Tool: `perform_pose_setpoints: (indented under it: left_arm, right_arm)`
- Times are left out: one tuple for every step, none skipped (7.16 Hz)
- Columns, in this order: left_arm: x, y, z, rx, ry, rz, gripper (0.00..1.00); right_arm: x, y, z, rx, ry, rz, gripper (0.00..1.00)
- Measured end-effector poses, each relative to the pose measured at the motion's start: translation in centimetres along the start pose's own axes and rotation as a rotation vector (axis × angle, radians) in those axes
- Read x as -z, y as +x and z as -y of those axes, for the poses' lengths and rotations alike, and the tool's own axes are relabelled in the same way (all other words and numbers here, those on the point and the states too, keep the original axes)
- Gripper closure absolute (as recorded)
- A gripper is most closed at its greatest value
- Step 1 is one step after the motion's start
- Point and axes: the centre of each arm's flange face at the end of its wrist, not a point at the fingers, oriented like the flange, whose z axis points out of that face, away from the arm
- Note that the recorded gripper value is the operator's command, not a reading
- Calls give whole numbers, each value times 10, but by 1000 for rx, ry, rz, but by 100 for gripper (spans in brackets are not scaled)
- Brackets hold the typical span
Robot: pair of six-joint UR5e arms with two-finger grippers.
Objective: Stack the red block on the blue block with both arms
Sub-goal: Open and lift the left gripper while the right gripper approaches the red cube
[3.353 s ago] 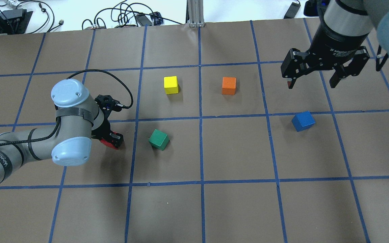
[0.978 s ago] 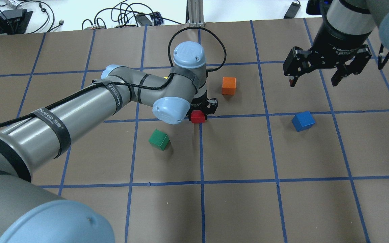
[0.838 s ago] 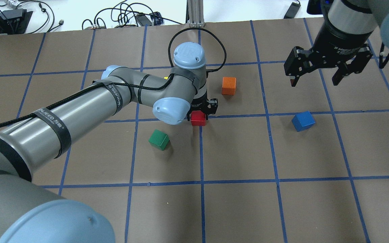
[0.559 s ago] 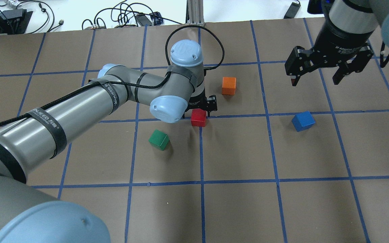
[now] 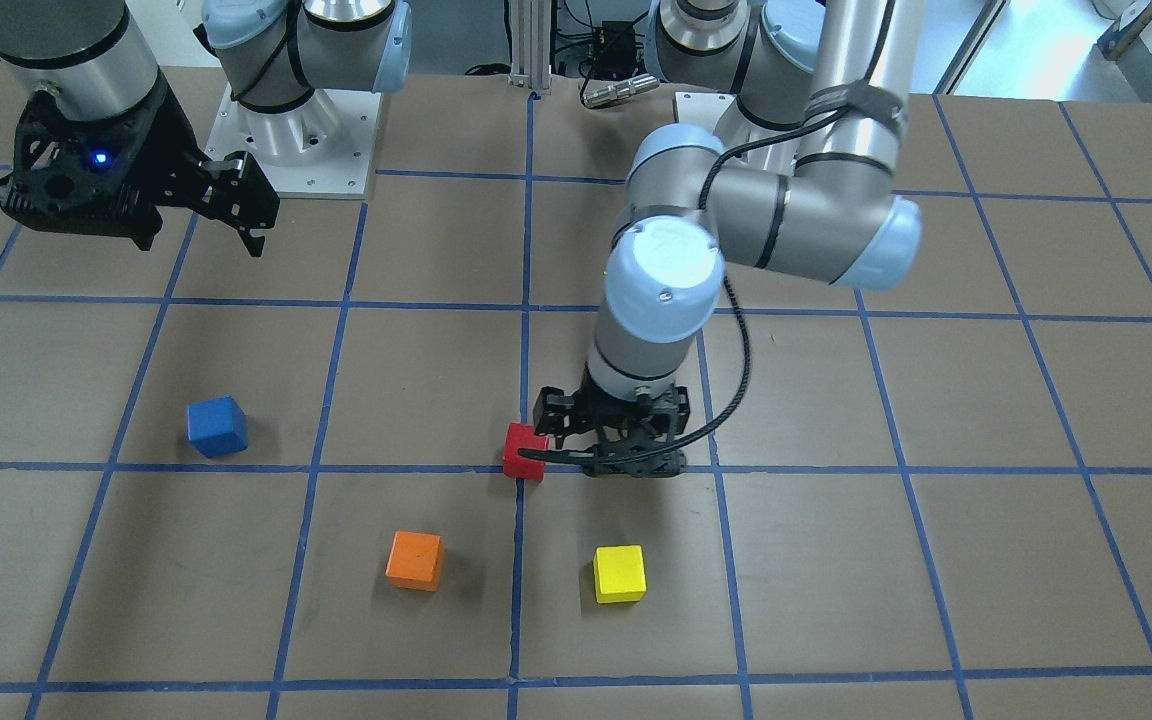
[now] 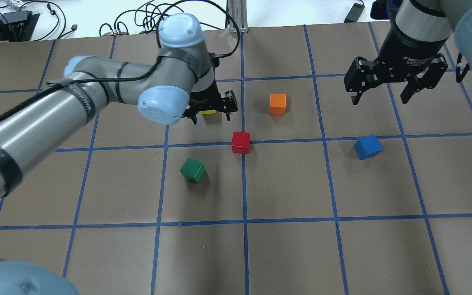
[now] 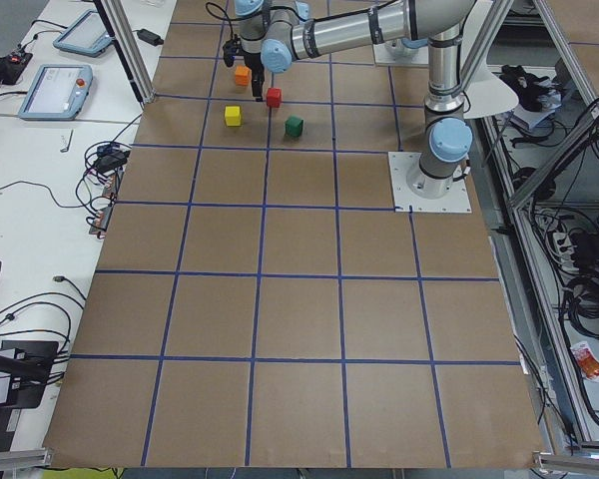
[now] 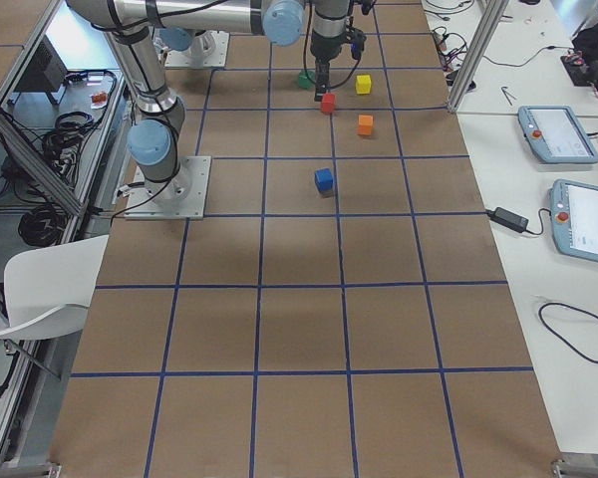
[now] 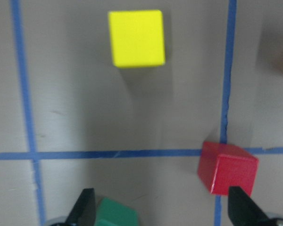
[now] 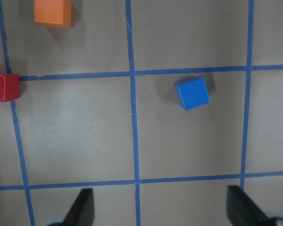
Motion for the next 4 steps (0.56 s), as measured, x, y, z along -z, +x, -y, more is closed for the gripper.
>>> perform_pose_setpoints:
  left_arm:
    - [42, -29, -16, -10, 17, 0, 0]
    - [80, -37, -42, -15, 39, 4, 0]
    - [112, -36, -65, -21, 71, 7, 0]
    - [140, -33, -81, -25, 111, 10, 0]
  right_arm:
    - [-1, -1, 8, -1, 25, 1, 0]
    - [-1, -2, 12, 3, 52, 0, 0]
    - [0, -3, 18, 11, 82, -2, 0]
    - [-1, -7, 28, 22, 128, -8, 0]
